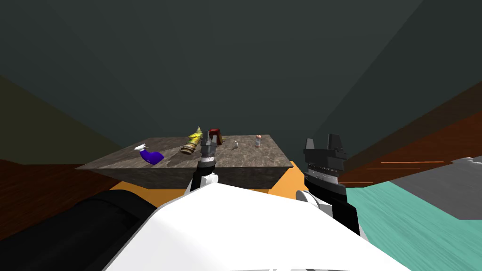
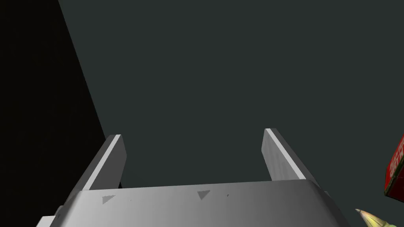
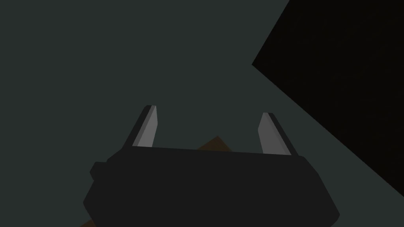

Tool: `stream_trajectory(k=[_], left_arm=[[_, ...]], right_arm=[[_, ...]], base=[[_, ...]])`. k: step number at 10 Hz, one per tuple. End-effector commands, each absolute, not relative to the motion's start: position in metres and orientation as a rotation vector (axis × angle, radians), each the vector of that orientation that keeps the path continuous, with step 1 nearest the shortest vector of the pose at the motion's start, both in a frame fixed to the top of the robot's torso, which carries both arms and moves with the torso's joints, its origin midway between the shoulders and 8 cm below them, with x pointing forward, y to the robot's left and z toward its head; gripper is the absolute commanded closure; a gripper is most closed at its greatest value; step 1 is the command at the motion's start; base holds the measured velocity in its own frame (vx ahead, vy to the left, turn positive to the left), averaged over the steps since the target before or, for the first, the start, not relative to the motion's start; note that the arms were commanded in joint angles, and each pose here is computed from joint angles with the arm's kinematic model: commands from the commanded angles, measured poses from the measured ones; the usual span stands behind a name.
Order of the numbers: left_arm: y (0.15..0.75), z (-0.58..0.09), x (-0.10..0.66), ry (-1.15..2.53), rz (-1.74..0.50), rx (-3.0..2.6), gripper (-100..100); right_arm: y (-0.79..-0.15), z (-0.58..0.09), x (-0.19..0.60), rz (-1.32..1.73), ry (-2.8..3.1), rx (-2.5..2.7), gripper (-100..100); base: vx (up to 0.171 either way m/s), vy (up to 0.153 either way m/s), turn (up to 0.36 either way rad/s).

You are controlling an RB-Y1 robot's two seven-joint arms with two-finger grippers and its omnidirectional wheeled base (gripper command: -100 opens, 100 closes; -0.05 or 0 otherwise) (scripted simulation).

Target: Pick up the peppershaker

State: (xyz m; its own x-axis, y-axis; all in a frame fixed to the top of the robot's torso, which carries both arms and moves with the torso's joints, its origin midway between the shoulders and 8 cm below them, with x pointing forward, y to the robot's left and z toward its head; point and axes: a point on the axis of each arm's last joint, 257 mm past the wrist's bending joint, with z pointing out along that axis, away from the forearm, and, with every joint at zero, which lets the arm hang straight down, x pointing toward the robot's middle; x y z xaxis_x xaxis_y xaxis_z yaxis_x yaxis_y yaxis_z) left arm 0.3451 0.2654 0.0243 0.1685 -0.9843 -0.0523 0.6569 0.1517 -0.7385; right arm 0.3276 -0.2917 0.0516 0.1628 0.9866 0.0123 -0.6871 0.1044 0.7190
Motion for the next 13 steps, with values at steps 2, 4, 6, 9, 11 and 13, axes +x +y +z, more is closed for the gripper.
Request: stream_trajectory(k=[2, 4, 6, 9, 11, 13], left_arm=[[0.259, 0.013, 0.354, 0.692, -1.276, -0.624, -100], [0.255, 0.003, 0.363, 0.748, -1.257, -0.606, -100], [0.251, -0.010, 0.374, 0.810, -1.231, -0.587, -100], [0.247, -0.032, 0.391, 0.910, -1.179, -0.552, -100], [0.246, -0.048, 0.403, 0.979, -1.135, -0.526, -100], [0.248, -0.065, 0.416, 1.048, -1.084, -0.499, -100]], right_arm=[[-0.292, 0.052, 0.328, 1.331, 0.553, 0.671, 0], [-0.292, 0.052, 0.328, 1.331, 0.553, 0.671, 0], [-0.292, 0.052, 0.328, 1.331, 0.553, 0.671, 0], [-0.292, 0.052, 0.328, 1.331, 0.553, 0.671, 0], [-0.292, 0.052, 0.328, 1.331, 0.553, 0.671, 0], [-0.292, 0.052, 0.328, 1.331, 0.553, 0.671, 0]], base=[[-0.032, 0.000, -0.070], [-0.050, -0.003, -0.071], [-0.061, -0.008, -0.101], [-0.084, -0.005, -0.107], [-0.097, -0.019, -0.111], [-0.096, 0.000, -0.131]])
